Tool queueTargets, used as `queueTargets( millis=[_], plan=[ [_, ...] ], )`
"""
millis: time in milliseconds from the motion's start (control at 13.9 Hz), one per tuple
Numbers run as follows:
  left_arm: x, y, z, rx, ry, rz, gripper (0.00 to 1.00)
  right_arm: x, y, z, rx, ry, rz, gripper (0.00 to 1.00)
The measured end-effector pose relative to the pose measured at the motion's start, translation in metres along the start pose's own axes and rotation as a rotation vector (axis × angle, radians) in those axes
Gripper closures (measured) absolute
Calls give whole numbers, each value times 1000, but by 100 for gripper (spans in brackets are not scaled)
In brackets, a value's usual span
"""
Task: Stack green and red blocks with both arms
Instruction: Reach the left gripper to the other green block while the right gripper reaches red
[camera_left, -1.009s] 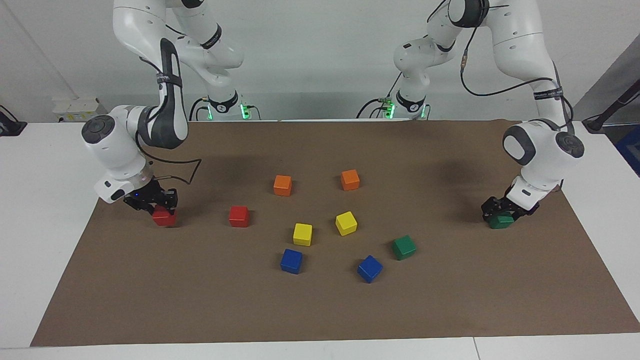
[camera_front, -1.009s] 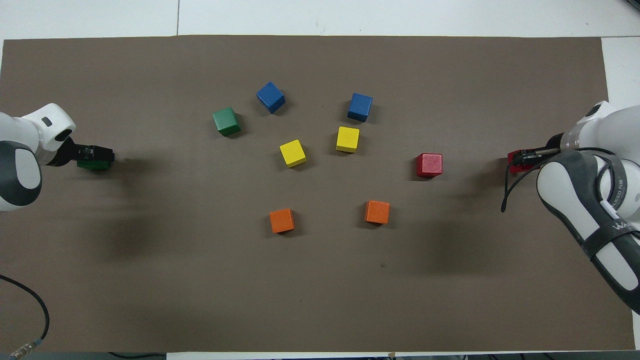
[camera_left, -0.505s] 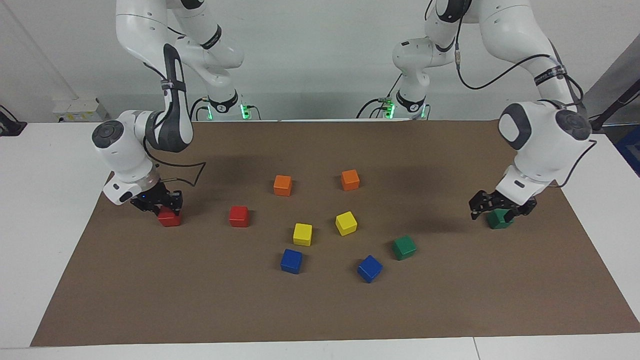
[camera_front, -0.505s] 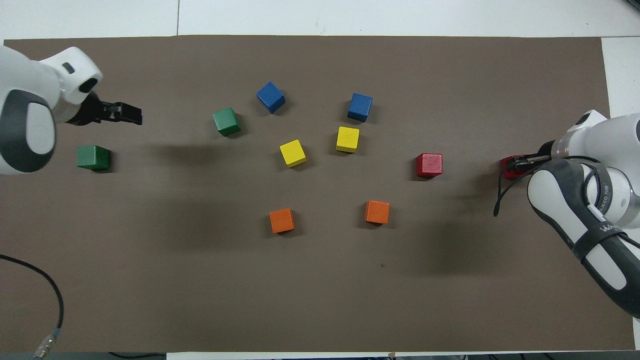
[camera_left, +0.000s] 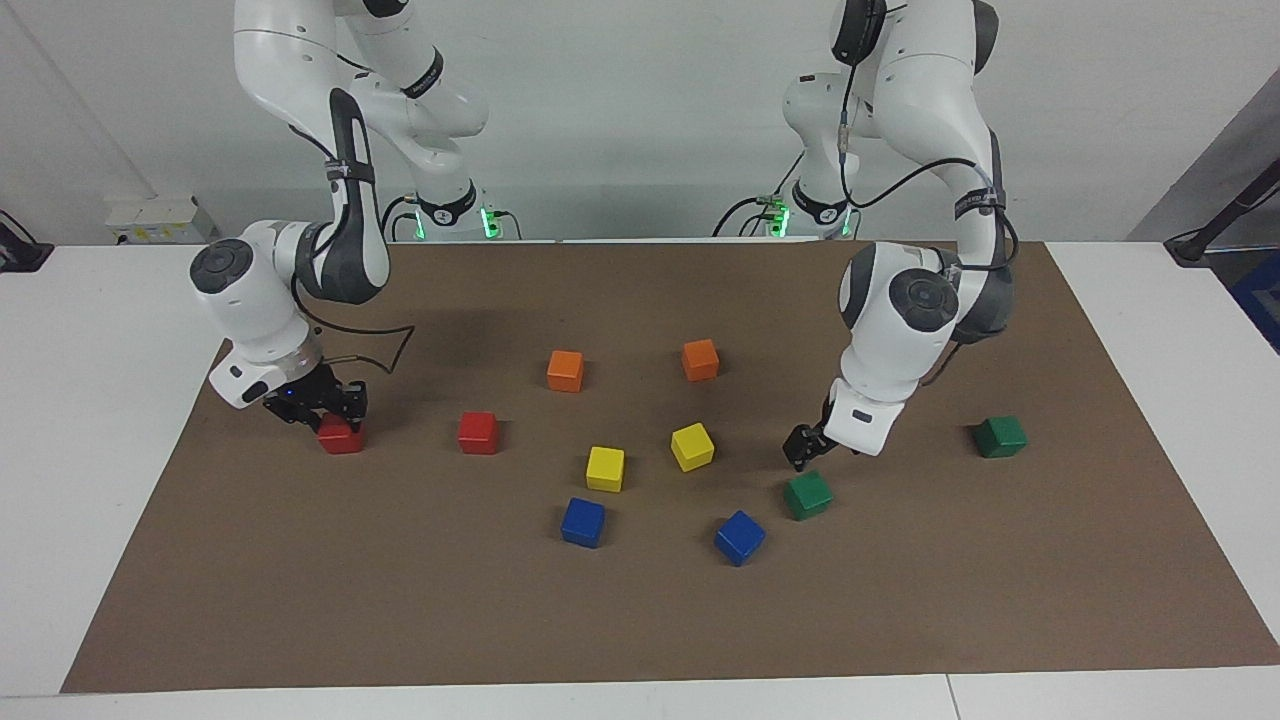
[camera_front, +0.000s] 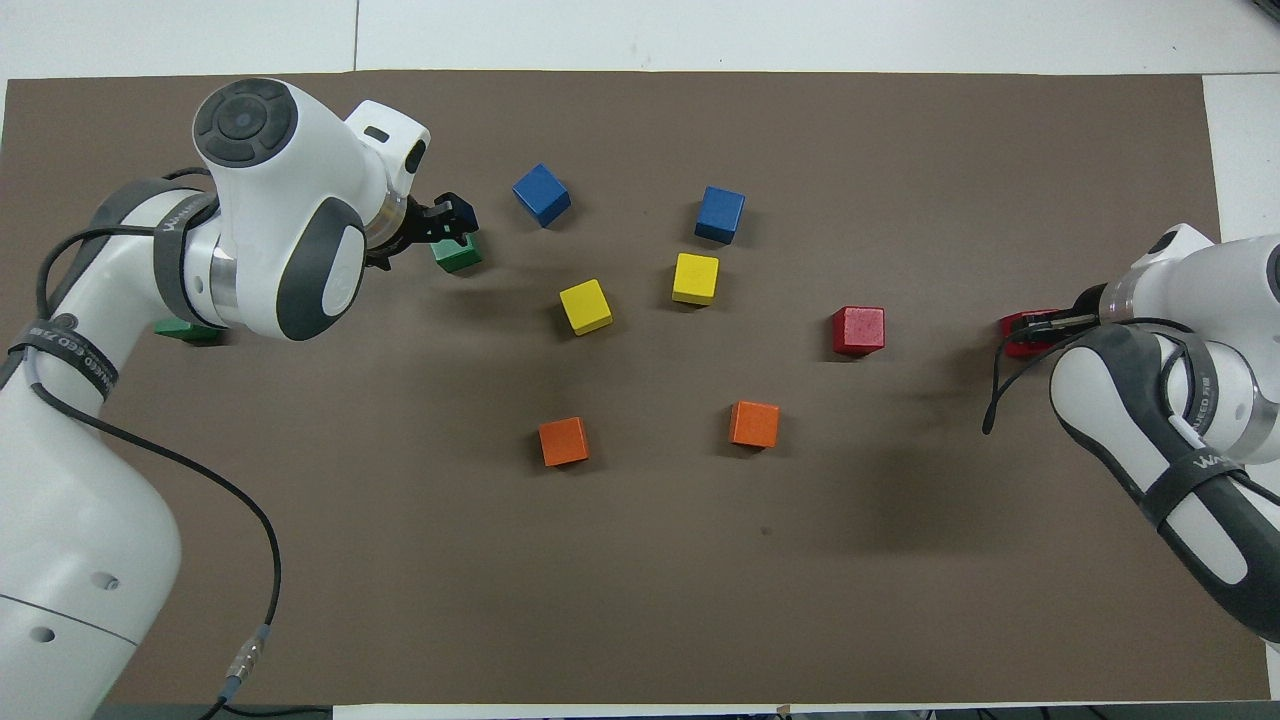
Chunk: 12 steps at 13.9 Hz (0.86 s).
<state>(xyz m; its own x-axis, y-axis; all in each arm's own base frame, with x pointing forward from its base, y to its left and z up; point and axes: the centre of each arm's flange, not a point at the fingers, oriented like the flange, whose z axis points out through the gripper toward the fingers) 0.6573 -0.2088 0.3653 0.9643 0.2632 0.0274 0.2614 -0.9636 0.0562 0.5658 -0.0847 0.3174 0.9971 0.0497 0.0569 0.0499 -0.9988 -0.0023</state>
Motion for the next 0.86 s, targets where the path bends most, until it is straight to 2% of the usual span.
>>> queueTargets(
  millis=[72, 288, 360, 577, 865],
  plan=[
    [3, 2, 6, -4, 11, -24, 0, 0, 0, 0, 0, -1, 0, 41],
    [7, 3, 13, -16, 27, -90, 0, 2, -3, -13, 12, -51, -6, 3],
    [7, 4, 15, -20, 31, -112, 0, 6, -5, -32, 17, -70, -11, 0],
    [11, 5, 26, -33, 43, -148, 0, 19, -33, -96, 21, -70, -19, 0],
    [14, 6, 46, -31, 53, -162, 0, 28, -143, -112, 17, -58, 99, 0]
  ],
)
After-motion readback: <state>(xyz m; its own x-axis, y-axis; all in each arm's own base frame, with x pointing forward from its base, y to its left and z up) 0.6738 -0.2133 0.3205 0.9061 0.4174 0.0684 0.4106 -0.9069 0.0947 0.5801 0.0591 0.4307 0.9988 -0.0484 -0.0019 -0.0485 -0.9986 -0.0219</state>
